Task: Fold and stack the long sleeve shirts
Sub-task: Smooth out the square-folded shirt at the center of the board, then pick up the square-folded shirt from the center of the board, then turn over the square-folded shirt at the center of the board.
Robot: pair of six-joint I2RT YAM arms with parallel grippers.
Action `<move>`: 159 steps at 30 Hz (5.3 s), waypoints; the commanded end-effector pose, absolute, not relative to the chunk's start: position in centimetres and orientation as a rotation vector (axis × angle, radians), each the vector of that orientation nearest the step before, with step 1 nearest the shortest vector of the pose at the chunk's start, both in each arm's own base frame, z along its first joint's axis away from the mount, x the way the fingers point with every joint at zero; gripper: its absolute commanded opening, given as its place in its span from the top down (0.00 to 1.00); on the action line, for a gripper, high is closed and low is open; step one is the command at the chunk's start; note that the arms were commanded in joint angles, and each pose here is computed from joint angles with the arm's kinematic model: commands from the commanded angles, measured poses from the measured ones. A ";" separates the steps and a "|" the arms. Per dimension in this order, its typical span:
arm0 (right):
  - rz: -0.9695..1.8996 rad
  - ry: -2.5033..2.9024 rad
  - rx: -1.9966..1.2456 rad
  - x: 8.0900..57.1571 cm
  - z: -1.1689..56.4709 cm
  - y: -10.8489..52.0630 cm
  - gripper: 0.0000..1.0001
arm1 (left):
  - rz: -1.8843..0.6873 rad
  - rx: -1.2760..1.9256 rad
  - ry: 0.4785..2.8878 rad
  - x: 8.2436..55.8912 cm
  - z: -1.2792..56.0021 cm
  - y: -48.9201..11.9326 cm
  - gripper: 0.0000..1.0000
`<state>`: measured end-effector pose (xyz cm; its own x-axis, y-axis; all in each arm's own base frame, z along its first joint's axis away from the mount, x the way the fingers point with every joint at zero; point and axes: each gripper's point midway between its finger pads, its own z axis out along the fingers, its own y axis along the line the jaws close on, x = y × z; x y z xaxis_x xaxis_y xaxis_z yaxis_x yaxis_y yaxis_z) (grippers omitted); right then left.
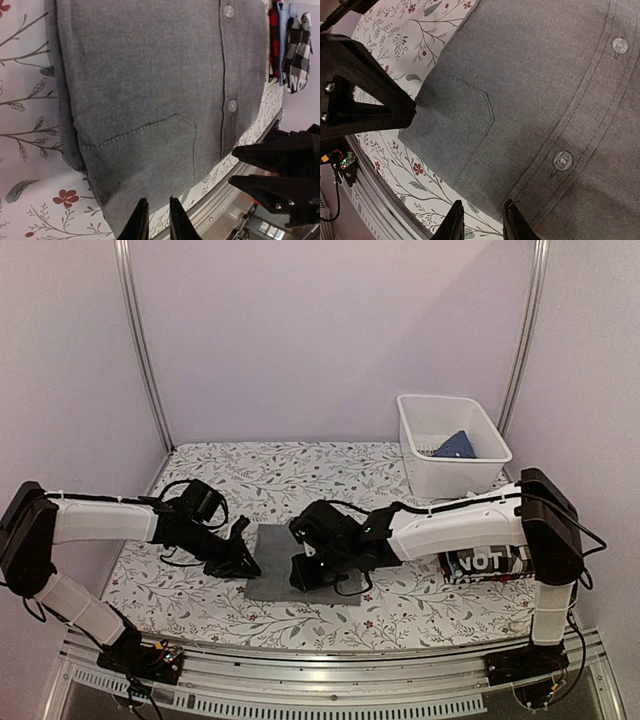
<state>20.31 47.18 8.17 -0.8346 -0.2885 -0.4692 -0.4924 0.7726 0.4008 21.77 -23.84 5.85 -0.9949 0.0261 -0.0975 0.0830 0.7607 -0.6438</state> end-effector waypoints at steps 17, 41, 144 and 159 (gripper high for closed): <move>0.641 2.629 -0.532 20.6 7.3 46.0 0.73 | -1.100 0.096 3.014 18.1 1.0 -23.7 0.88; 0.592 2.701 -0.324 19.0 7.3 38.5 0.75 | -0.958 0.101 2.942 21.2 4.9 -23.3 0.89; 1.309 2.415 -0.405 30.1 4.9 58.6 0.98 | -1.099 0.274 2.565 32.3 24.0 -22.9 1.00; 1.607 2.256 -0.388 30.2 5.5 62.1 0.95 | -1.195 0.321 2.587 33.2 21.5 -24.9 1.00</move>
<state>29.83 62.49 4.20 -0.9119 -0.0487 -0.4074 -0.3966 0.3598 0.8446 32.83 -24.04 21.11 -0.9525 0.0606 -0.2984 0.2601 0.6715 -0.6939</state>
